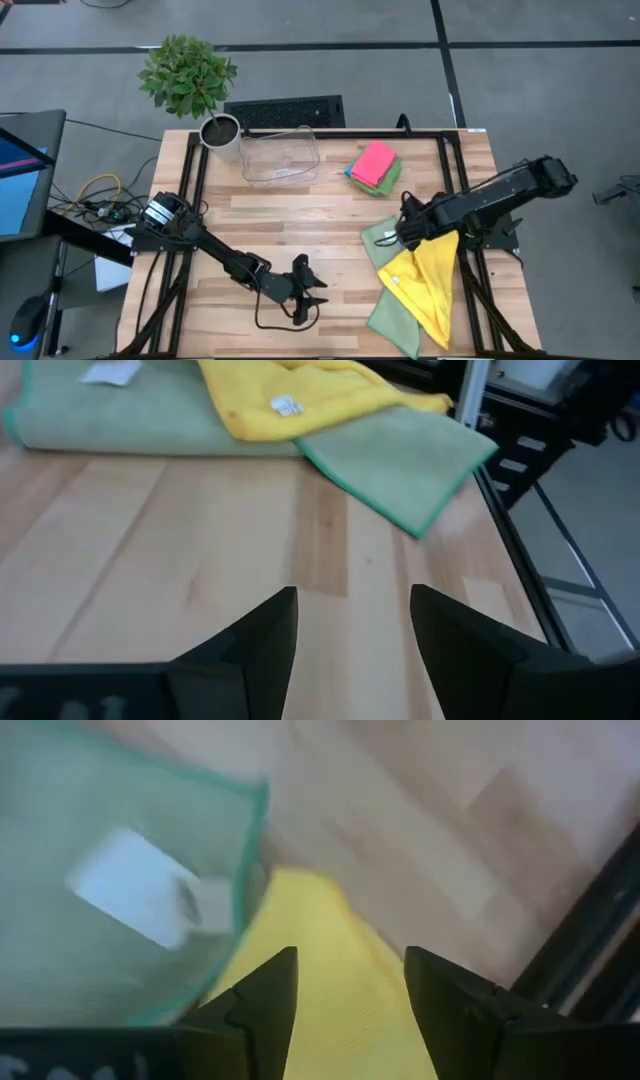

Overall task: Fold microfiber towels
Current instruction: Fold the yellow microfiber cloth

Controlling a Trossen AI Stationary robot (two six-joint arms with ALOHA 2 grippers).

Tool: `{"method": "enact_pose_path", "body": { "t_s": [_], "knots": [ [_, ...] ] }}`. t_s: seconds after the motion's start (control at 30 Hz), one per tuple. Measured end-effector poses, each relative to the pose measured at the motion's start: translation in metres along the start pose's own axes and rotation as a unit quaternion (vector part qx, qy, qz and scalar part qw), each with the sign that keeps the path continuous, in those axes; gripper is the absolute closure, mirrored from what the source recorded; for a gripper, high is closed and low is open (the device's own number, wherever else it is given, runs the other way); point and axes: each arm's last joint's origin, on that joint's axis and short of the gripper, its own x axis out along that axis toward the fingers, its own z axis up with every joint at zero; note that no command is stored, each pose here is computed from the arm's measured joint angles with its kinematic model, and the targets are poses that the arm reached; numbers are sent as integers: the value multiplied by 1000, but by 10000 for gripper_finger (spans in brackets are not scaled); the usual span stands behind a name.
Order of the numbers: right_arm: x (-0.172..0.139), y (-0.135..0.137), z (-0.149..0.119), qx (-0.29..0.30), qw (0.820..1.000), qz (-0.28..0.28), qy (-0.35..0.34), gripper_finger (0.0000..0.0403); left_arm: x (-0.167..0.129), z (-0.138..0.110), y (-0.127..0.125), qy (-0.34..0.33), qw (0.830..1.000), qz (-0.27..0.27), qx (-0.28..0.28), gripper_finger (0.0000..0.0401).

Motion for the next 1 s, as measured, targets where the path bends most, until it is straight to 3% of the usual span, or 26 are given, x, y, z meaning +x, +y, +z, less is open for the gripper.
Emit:
{"method": "enact_pose_path", "body": {
  "t_s": [0.13, 0.33, 0.5, 0.6, 0.77, 0.8, 1.0],
  "knots": [
    [21, -8, -2, 1, 999, 1, 37, 189, -2, -3, -4, 3, 1000, -4, -1, 213],
    [28, -21, -5, 15, 999, 21, 37, 180, -2, -4, -3, 8, 1000, 4, -1, 213],
    [45, -20, -13, 10, 996, 66, 57, 194, -2, -4, -3, 6, 1000, 8, 0, 213],
    [48, -18, -13, 8, 996, 74, 55, 232, -2, -5, -3, 7, 1000, 13, 1, 213],
    [35, -17, -7, 6, 996, 79, 48, 369, -2, -5, -2, 9, 1000, 20, 3, 213],
    [31, -16, -4, 3, 996, 80, 44, 382, -2, -5, -1, 9, 1000, 23, 3, 213],
    [-10, -7, 11, 0, 993, 116, -10, 379, -2, -3, -2, -1, 1000, 18, 10, 213]
  ]
}}
